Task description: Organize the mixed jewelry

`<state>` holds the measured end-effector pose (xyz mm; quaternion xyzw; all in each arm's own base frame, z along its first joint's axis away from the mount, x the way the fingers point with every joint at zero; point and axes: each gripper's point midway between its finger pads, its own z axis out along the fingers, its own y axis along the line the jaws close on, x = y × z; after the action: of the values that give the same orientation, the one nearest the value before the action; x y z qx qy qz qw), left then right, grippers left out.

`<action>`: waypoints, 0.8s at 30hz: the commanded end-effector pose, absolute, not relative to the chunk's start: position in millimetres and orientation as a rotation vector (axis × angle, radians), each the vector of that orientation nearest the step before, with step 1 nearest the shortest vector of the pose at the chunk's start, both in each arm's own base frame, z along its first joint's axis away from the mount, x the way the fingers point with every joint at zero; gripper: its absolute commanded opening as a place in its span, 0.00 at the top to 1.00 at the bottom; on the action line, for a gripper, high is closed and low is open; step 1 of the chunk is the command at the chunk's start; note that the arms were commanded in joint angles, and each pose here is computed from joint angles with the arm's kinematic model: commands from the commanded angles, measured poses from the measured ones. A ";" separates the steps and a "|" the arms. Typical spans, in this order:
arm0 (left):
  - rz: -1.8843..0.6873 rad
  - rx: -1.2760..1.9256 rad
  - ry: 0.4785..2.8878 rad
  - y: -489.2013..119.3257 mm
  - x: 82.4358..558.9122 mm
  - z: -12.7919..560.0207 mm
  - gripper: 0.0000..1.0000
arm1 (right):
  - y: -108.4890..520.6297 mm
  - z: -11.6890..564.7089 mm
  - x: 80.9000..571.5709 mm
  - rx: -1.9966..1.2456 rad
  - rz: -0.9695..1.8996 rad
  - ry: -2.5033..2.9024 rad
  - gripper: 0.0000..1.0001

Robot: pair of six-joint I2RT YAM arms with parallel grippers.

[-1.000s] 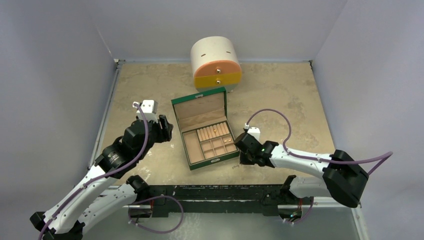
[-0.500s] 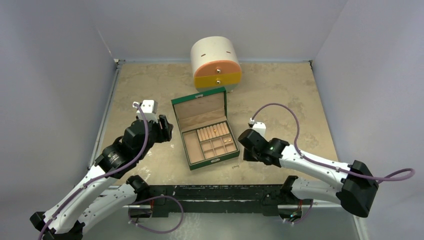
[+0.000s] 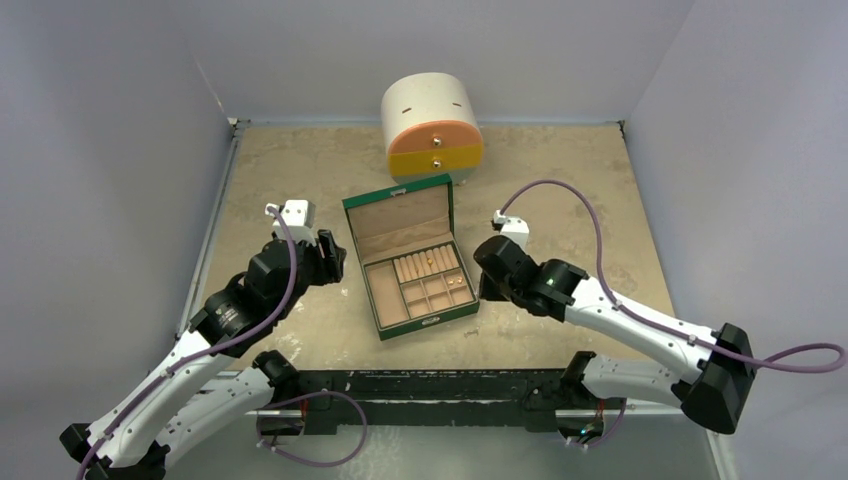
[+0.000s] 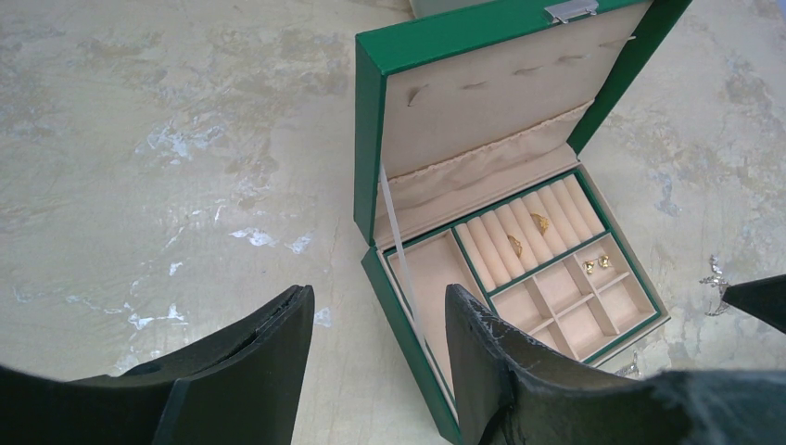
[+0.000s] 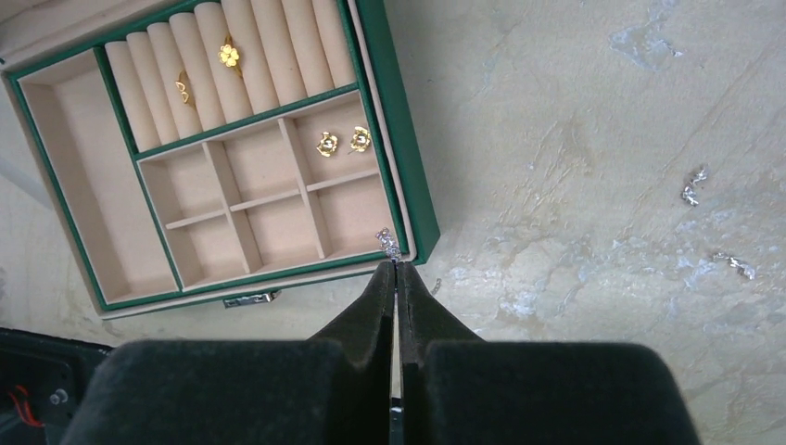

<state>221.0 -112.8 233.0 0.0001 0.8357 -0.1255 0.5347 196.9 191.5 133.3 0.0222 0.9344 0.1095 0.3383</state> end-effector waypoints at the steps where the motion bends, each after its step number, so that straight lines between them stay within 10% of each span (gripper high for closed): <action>1: -0.307 -0.031 1.937 -109.8 225.0 250.2 0.46 | 204.7 142.3 204.6 0.026 0.317 2.408 1.00; 24: -0.301 -0.031 1.941 -109.6 225.4 249.2 0.46 | 231.9 85.4 205.0 -0.020 0.331 2.516 1.00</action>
<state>221.4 -111.2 233.5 -0.0021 0.8349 -0.1225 0.5366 204.7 228.7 92.8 -0.0058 0.9457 0.1241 0.3003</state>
